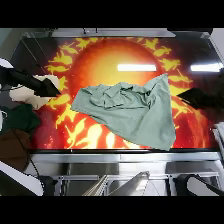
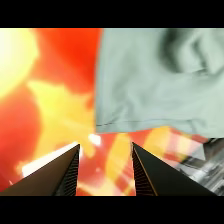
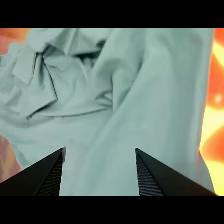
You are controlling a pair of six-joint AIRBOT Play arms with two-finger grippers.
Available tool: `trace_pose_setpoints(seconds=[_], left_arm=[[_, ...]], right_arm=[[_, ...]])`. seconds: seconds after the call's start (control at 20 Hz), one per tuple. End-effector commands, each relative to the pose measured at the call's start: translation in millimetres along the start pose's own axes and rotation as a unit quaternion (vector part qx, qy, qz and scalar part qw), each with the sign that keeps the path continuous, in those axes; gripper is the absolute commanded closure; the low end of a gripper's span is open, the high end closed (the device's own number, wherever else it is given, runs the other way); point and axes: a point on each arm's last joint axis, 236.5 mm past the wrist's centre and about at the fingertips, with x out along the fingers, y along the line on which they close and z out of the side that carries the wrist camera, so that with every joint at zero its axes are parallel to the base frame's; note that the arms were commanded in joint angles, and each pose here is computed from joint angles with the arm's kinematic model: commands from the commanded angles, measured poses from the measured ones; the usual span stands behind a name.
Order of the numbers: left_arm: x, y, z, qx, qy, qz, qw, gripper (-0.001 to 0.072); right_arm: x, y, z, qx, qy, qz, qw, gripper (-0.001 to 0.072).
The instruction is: Fold the shirts.
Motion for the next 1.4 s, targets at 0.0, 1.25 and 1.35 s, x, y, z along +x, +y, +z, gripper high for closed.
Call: trace_pose_setpoints(seconds=[0.0,1.25,1.35], left_arm=[[40,39,-9,-0.023,0.038,0.042,0.998,0.0364],[94,-36,-14,0.125,0.157,-0.006,0.980,0.0678],[94,-36,-15,0.124,0.157,-0.006,0.980,0.0678]], right_arm=[[0,-17,-41,0.057,0.022,-0.002,0.998,0.0207],[2,-122,-130,0.126,0.197,-0.162,0.959,0.0214],[13,-121,-136,0.126,0.212,-0.133,0.960,0.0214]])
